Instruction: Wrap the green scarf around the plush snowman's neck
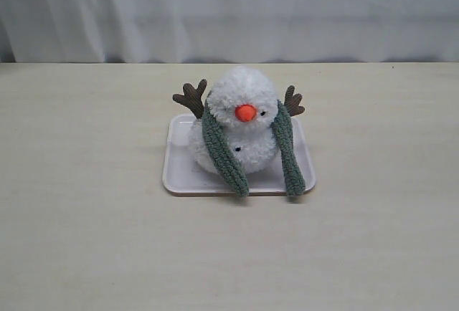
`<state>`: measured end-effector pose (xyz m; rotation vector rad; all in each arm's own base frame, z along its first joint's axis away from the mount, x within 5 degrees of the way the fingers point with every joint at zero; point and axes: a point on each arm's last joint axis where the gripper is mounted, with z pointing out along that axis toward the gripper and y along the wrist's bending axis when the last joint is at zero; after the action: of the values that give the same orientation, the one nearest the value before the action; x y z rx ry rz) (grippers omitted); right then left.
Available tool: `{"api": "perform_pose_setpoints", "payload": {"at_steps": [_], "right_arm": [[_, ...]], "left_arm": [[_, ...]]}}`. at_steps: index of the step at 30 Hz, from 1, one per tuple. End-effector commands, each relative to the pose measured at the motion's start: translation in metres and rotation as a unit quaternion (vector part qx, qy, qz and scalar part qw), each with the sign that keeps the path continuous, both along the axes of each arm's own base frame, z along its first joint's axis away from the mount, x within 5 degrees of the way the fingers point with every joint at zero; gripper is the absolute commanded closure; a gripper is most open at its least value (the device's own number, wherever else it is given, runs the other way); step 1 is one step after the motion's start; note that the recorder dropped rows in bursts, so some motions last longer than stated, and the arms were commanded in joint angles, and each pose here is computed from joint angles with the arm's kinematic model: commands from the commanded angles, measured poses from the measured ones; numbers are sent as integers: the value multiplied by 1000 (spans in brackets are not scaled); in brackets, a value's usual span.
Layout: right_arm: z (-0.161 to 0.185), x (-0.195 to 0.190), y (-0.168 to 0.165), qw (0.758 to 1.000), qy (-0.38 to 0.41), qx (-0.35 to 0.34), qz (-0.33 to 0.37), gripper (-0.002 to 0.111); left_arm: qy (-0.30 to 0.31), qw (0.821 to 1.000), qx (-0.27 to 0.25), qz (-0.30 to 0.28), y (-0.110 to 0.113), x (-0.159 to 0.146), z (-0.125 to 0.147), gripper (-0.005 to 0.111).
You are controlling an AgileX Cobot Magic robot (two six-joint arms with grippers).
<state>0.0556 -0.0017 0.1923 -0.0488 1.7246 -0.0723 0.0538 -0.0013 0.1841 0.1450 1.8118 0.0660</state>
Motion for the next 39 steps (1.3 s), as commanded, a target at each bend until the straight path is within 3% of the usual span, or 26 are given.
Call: {"api": "perform_pose_setpoints", "payload": {"at_steps": [1, 29, 39], "right_arm": [[-10, -2, -1, 999, 49, -2, -4, 104], [-11, -2, -1, 999, 53, 9, -6, 104], [-11, -2, -1, 999, 53, 9, -6, 104]], "left_arm": [[-5, 1000, -2, 0, 0, 0, 0, 107], [-6, 1000, -2, 0, 0, 0, 0, 107], [-6, 999, -2, -34, -4, 0, 0, 107]]}}
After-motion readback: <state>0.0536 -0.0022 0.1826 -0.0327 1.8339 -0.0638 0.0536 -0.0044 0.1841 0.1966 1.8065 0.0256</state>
